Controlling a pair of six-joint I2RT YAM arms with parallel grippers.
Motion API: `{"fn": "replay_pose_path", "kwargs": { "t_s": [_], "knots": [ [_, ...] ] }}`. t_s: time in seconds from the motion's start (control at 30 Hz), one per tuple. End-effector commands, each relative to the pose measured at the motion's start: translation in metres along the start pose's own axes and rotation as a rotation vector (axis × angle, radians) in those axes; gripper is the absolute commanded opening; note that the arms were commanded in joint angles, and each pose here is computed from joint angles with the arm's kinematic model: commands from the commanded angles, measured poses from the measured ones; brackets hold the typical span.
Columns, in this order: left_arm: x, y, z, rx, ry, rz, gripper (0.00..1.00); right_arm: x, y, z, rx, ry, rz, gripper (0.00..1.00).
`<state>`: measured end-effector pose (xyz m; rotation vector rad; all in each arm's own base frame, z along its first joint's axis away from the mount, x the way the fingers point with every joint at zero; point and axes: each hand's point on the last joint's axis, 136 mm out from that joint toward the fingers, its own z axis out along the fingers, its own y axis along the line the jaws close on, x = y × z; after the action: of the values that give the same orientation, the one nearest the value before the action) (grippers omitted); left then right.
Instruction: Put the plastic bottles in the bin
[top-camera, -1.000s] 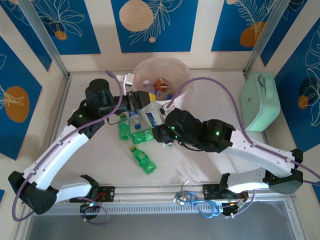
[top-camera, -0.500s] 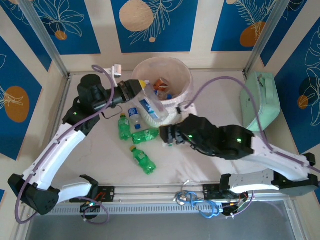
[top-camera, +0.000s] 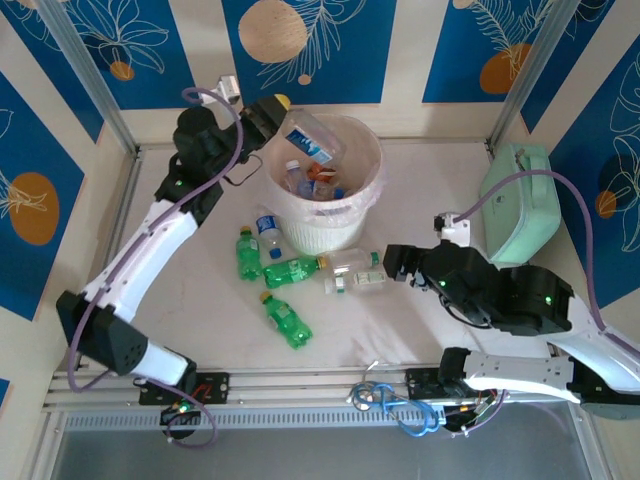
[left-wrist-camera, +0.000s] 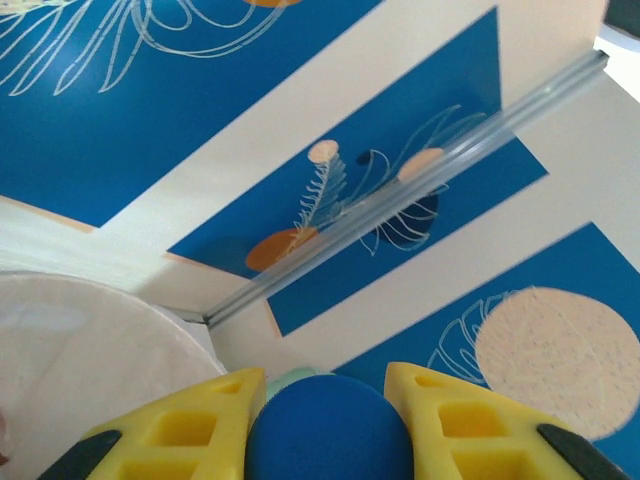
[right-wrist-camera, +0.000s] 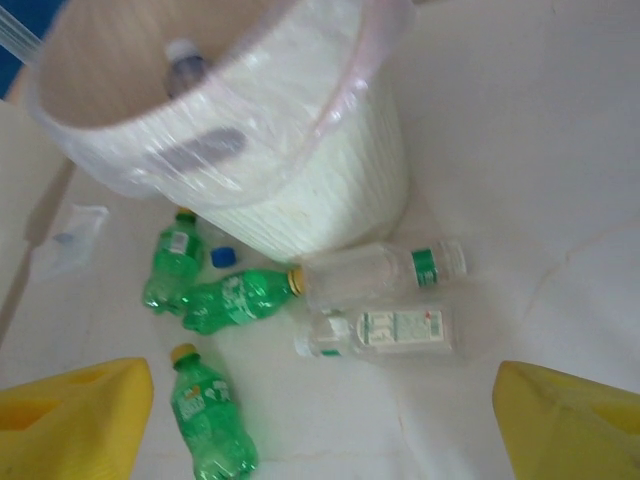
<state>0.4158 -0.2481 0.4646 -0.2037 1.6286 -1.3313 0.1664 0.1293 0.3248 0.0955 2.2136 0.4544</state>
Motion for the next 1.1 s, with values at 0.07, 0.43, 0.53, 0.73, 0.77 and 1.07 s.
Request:
{"fn": "replay_pose_path", "kwargs": {
  "t_s": [0.07,0.43,0.53,0.73,0.77,1.07],
  "knots": [
    [-0.014,0.006,0.026,0.006,-0.070,-0.021,0.24,0.016,-0.020,0.005,0.074,0.047,0.081,0.88],
    [0.014,0.038,0.051,-0.114,0.034,0.054,0.74,0.033,-0.042,0.009,0.147,0.102,0.131,0.89],
    [0.009,0.026,0.047,-0.104,0.033,0.073,0.79,0.037,-0.047,0.011,0.171,0.116,0.151,0.89],
    [-0.005,-0.010,0.010,-0.079,0.016,0.161,0.83,0.057,-0.070,0.022,0.269,0.199,0.285,0.89],
    [-0.005,-0.013,-0.002,-0.086,0.012,0.179,0.84,0.063,-0.073,0.026,0.277,0.219,0.320,0.88],
    [0.042,0.021,-0.104,-0.224,0.114,0.253,0.96,0.105,-0.071,0.077,0.288,0.343,0.560,0.89]
  ]
}}
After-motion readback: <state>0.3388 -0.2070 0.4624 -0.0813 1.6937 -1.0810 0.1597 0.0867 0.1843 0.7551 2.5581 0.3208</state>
